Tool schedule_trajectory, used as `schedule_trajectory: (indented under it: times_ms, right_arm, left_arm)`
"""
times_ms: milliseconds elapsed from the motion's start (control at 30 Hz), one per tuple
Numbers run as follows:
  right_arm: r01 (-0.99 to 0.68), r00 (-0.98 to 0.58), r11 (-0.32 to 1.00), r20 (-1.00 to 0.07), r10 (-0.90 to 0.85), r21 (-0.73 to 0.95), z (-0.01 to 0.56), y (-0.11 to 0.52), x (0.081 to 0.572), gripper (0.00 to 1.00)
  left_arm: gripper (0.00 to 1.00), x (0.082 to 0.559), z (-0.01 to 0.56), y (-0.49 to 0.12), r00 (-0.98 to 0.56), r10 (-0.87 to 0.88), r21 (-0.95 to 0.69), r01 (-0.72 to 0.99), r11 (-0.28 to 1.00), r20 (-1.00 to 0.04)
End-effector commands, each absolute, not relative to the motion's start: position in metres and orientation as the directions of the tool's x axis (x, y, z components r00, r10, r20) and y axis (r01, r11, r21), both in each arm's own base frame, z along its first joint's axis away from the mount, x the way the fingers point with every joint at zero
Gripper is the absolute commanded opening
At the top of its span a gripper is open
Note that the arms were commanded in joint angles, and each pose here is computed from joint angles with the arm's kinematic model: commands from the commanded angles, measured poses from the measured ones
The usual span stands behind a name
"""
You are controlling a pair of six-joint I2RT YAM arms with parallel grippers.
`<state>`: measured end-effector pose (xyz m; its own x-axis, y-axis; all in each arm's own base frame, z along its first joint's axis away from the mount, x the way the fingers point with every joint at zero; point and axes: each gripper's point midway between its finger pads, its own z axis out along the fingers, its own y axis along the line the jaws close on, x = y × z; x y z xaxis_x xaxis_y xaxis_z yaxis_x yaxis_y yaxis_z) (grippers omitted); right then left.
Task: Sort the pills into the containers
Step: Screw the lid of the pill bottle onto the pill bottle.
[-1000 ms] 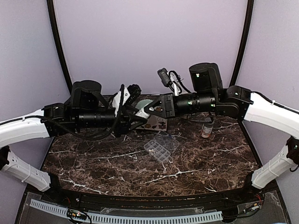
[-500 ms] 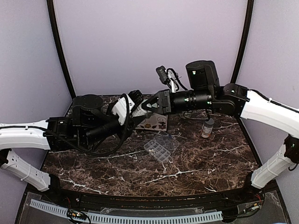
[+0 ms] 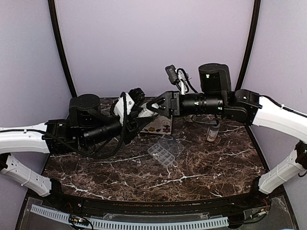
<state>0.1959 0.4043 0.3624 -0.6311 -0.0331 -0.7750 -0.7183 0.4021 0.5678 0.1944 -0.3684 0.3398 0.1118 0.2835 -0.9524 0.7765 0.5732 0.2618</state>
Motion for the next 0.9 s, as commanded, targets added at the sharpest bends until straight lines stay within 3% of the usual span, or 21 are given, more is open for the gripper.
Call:
schedule_trajectory:
  times_ms: [0,267,500,700,867]
  right_arm:
    - [-0.736,-0.586,0.418,-0.811,0.002,0.532,0.372,0.393,0.196,0.53]
    - [-0.794,-0.510,0.402,-0.860,-0.033,0.456,0.381,0.387,0.174,0.56]
    - [-0.866,-0.389,0.371,-0.918,-0.076,0.336,0.382,0.376,0.156,0.58]
    - [-0.894,-0.302,0.364,-0.952,-0.055,0.263,0.390,0.363,0.152,0.58]
    - [-0.904,-0.261,0.365,-0.964,-0.052,0.225,0.392,0.360,0.153,0.58]
  left_arm:
    - [0.00,0.187,0.375,-0.361,0.118,0.148,0.183,0.800,0.571,-0.982]
    - [0.00,0.205,0.367,-0.350,0.024,0.128,0.093,0.817,0.569,-0.991]
    - [0.00,0.207,0.365,-0.349,-0.090,0.079,-0.047,0.898,0.437,-0.993]
    - [0.00,0.191,0.365,-0.356,-0.205,0.064,-0.191,0.964,0.185,-0.977]
    - [0.00,0.159,0.370,-0.362,-0.317,0.104,-0.330,0.933,-0.142,-0.943]
